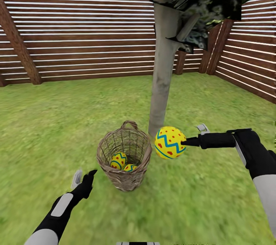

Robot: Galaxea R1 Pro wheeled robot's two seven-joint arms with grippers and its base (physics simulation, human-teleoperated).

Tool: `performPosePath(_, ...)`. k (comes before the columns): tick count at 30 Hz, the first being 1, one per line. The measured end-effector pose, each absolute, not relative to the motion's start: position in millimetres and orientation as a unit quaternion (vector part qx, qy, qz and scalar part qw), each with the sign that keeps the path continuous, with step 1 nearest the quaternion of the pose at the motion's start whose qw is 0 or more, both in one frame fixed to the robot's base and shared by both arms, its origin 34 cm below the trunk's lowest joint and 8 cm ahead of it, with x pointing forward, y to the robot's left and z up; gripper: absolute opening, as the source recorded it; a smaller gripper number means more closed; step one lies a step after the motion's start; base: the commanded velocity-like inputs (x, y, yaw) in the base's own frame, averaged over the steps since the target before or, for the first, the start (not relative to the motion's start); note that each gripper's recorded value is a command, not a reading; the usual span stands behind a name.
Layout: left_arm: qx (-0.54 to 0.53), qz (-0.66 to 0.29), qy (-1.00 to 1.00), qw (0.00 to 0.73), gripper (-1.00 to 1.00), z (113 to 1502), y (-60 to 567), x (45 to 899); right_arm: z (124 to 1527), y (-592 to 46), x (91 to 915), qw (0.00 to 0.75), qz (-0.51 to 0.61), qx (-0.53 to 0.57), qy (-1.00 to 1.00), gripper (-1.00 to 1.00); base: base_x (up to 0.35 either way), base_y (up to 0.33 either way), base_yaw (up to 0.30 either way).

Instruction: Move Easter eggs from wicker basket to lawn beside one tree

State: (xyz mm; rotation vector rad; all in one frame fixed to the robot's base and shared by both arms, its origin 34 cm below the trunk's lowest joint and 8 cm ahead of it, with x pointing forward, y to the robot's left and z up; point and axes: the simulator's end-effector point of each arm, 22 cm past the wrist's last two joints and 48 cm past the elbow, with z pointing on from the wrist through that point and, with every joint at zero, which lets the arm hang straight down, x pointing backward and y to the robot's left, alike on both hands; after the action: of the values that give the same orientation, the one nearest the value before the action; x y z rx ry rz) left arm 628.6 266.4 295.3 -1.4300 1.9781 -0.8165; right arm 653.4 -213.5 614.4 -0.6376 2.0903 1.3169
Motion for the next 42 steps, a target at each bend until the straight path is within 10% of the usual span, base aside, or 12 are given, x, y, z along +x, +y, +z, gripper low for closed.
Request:
performPosePath(6, -0.553, -0.235, 0.749, 0.278, 1.00, 262, 337, 582, 605, -216, 653, 0.280, 0.499, -0.225, 0.789, -1.00, -0.001, 0.000, -0.064)
performPosePath(15, -0.468, -0.371, 0.802, 0.005, 1.00, 255, 249, 456, 601, -217, 654, 0.280, 0.492, -0.224, 0.793, -1.00, 0.000, 0.000, 0.000)
performPosePath(42, 0.006, -0.418, 0.908, 0.028, 1.00, 359, 40, 412, 596, -222, 657, 0.283, 0.482, -0.220, 0.800, -1.00, 0.000, 0.000, 0.000)
